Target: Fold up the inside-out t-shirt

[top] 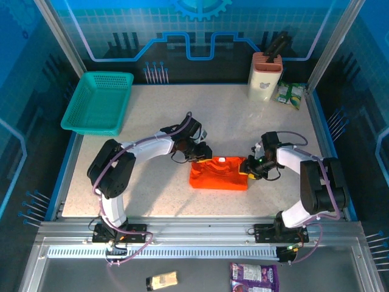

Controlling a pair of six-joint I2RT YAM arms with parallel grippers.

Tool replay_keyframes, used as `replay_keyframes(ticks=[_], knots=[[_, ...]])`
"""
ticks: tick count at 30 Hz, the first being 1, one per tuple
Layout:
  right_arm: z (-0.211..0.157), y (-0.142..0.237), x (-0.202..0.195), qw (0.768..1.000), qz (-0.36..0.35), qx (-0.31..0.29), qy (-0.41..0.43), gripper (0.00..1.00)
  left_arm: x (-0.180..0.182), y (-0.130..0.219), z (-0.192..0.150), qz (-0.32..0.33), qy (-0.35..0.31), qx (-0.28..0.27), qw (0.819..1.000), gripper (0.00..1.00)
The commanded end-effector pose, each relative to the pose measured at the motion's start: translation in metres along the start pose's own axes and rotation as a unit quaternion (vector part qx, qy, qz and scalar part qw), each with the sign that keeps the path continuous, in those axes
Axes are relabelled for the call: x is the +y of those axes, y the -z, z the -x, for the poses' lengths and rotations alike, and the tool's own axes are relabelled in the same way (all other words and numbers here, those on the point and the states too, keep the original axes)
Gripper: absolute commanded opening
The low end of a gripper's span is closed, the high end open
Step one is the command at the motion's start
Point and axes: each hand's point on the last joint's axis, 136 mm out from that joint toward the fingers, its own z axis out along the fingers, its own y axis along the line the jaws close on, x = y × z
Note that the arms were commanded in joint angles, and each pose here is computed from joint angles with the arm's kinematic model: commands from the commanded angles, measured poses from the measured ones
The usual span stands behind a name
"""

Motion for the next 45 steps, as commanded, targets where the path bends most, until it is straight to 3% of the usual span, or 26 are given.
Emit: replay_keyframes(ticks=[1, 6, 11, 22, 31, 37, 45], knots=[[0.002, 0.000, 0.001, 1.000, 0.012, -0.001, -0.001, 0.28, 0.007, 0.013, 0.000, 0.007, 0.013, -0.010, 1.000, 0.24], [0.021, 0.007, -0.004, 1.000, -0.019, -0.017, -0.001, 0.09, 0.020, 0.026, 0.007, 0.012, 0.026, -0.032, 0.999, 0.24], [0.063, 0.021, -0.009, 0.997, -0.066, -0.040, 0.018, 0.03, 0.042, 0.042, 0.013, 0.019, 0.046, -0.049, 0.998, 0.24], [0.181, 0.080, -0.059, 0.982, -0.138, -0.131, -0.009, 0.02, 0.099, 0.072, 0.004, 0.040, 0.088, -0.076, 0.992, 0.25], [0.257, 0.146, -0.127, 0.947, -0.240, -0.211, -0.029, 0.02, 0.126, 0.089, -0.004, 0.043, 0.110, -0.097, 0.988, 0.25], [0.289, 0.168, -0.160, 0.927, -0.307, -0.217, -0.005, 0.03, 0.141, 0.101, -0.005, 0.057, 0.119, -0.113, 0.985, 0.25], [0.294, 0.170, -0.198, 0.910, -0.350, -0.217, -0.040, 0.04, 0.167, 0.121, -0.008, 0.099, 0.132, -0.140, 0.976, 0.26]])
